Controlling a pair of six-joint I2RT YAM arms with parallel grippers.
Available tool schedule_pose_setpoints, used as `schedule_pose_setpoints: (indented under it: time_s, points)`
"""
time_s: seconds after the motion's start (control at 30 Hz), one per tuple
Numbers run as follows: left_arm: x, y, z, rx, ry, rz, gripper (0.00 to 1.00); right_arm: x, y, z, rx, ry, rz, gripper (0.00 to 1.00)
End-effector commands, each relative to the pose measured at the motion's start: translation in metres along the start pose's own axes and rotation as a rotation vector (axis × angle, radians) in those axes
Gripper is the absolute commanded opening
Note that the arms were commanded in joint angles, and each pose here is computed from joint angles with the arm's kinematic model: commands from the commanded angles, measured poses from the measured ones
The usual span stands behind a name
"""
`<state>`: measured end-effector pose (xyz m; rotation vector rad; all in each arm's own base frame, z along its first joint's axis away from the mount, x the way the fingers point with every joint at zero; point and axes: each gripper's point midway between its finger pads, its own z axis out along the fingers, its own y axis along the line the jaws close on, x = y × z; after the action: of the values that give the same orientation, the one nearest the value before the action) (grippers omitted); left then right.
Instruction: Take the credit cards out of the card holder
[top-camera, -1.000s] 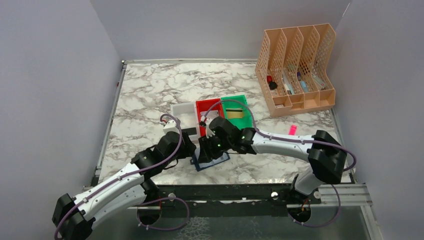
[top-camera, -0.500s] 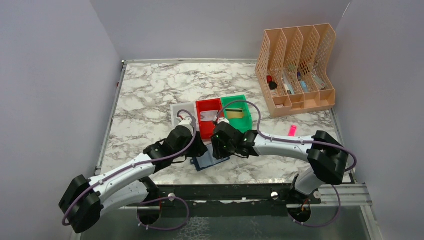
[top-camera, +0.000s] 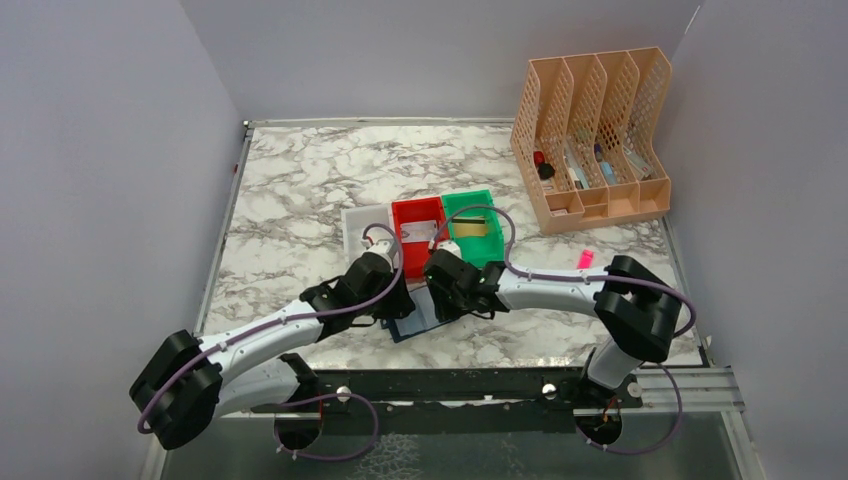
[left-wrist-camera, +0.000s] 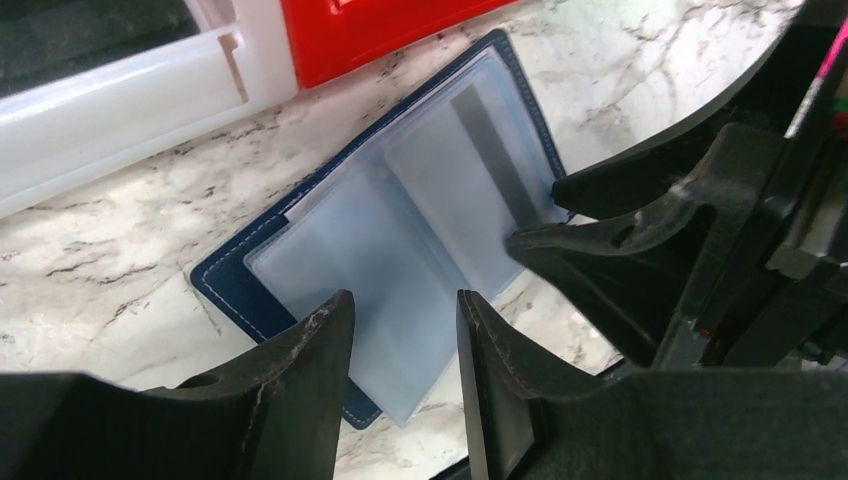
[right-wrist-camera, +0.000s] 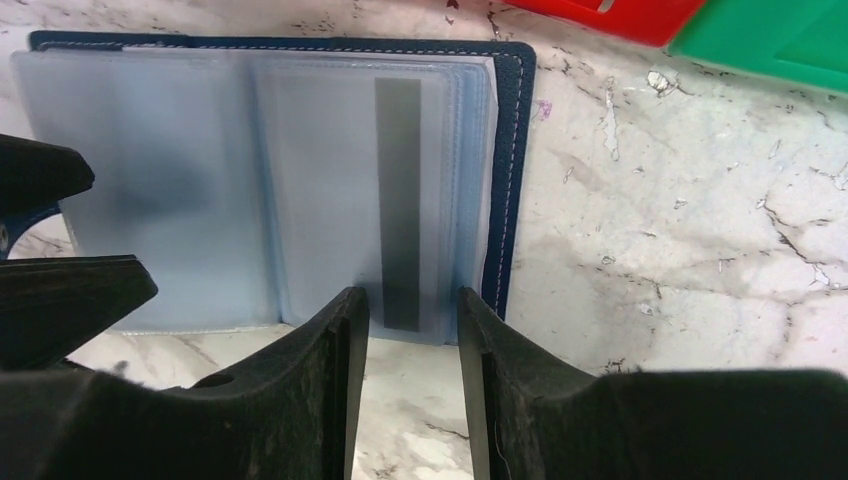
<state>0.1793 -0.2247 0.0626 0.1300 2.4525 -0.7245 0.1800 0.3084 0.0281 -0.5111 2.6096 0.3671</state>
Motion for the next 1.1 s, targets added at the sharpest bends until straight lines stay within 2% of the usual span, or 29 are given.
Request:
schedule_pose_setpoints:
  time_s: [0.0,0.17,0.33,0.47,0.63,0.7,0.83,0.87,1.07]
  points:
    - [0.016,0.017,0.004,-0.063,0.044,0.000,0.45,0.007,-0.007,0.009,0.043,0.034,-0.011,0.39]
    - [0.027,0.025,0.008,-0.087,0.081,-0.003,0.44,0.003,-0.006,0.003,0.036,0.020,-0.001,0.26]
    - [0.030,0.030,0.010,-0.102,0.087,0.002,0.43,-0.008,-0.015,-0.007,0.100,-0.009,-0.015,0.02]
    - [0.031,0.031,0.011,-0.106,0.091,0.007,0.43,-0.016,-0.014,-0.018,0.093,-0.032,-0.017,0.01]
    - [0.032,0.031,0.014,-0.106,0.096,0.012,0.42,-0.021,0.004,-0.029,-0.018,-0.049,-0.012,0.01]
    - [0.031,0.030,0.015,-0.102,0.098,0.013,0.42,-0.020,0.009,-0.028,-0.048,-0.057,-0.001,0.05]
    - [0.029,0.028,0.014,-0.096,0.091,0.011,0.42,-0.013,0.004,-0.016,-0.014,-0.028,0.002,0.29]
    - [0.029,0.028,0.014,-0.095,0.090,0.011,0.42,-0.011,0.002,-0.013,-0.003,-0.019,-0.001,0.32]
    - [0.029,0.028,0.012,-0.093,0.083,0.015,0.41,-0.002,0.005,0.004,-0.007,0.025,-0.024,0.40]
